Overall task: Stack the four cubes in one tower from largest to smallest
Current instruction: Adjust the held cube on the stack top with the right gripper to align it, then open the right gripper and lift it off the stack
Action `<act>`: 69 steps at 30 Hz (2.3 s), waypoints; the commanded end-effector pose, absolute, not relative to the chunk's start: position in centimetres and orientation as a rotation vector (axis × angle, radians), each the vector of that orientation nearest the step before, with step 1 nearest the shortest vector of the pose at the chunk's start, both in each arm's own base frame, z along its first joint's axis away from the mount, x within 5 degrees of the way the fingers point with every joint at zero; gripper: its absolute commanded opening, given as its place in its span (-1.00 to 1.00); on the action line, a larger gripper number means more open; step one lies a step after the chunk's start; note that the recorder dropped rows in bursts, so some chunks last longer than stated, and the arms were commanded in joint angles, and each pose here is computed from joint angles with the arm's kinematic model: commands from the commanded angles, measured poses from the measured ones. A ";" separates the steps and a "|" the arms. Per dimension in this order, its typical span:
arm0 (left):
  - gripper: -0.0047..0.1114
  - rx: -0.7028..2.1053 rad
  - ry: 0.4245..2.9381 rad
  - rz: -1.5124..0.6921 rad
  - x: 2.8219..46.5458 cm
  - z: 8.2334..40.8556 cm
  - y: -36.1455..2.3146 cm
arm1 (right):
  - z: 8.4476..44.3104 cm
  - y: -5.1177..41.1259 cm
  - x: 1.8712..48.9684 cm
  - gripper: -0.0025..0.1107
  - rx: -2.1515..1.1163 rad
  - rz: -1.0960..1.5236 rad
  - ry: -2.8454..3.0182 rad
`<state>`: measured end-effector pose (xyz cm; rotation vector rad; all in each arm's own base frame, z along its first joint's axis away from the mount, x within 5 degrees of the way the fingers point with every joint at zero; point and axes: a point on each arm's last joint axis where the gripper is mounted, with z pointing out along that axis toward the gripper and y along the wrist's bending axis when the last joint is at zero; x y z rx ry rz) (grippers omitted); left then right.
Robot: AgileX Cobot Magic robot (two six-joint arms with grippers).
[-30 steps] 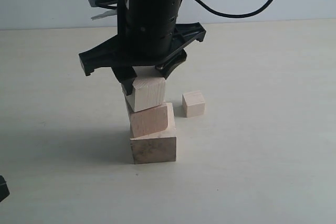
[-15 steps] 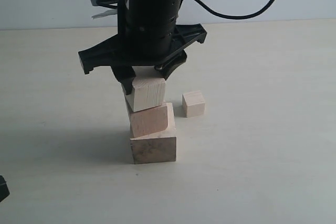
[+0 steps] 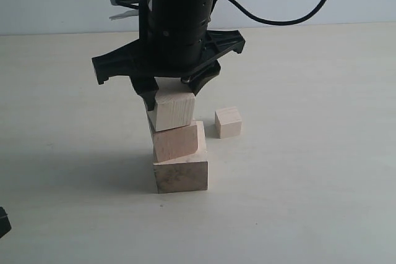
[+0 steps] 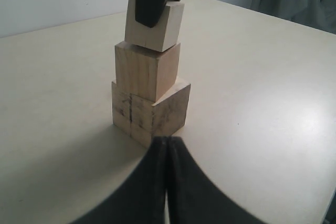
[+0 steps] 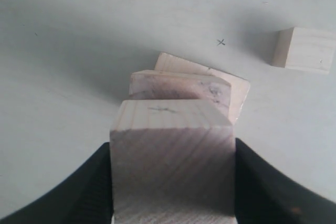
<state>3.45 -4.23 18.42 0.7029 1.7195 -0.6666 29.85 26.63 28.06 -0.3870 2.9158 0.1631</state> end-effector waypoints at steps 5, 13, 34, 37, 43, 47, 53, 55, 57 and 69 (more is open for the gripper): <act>-0.92 0.694 1.712 -0.673 3.4 18.5 -4.2 | 28.5 26.7 29.6 -0.64 -0.391 0.172 2.900; -0.92 0.694 1.712 -0.673 3.4 18.5 -4.2 | 28.5 26.7 29.6 -0.23 -0.391 0.172 2.900; -0.92 0.694 1.712 -0.673 3.4 18.5 -4.2 | 28.4 26.7 29.6 0.24 -0.386 0.184 2.907; -0.92 0.694 1.712 -0.673 3.4 18.5 -4.2 | 29.3 26.5 29.3 0.24 -0.383 0.201 2.888; -0.92 0.694 1.712 -0.673 3.4 18.5 -4.2 | 30.6 25.9 29.0 0.24 -0.387 0.195 2.846; -0.92 0.694 1.712 -0.673 3.4 18.5 -4.2 | 31.7 25.6 28.4 0.24 -0.396 0.202 2.815; -0.92 0.694 1.712 -0.673 3.4 18.5 -4.2 | 31.8 23.1 25.9 0.24 -0.402 0.199 2.792; -0.92 0.694 1.712 -0.673 3.4 18.5 -4.2 | 31.7 22.3 24.8 0.22 -0.406 0.231 2.752; -0.92 0.694 1.712 -0.673 3.4 18.5 -4.2 | 32.0 21.6 23.5 0.14 -0.435 0.250 2.695; -0.92 0.694 1.712 -0.673 3.4 18.5 -4.2 | 29.8 22.0 20.9 -0.96 -0.475 0.456 2.569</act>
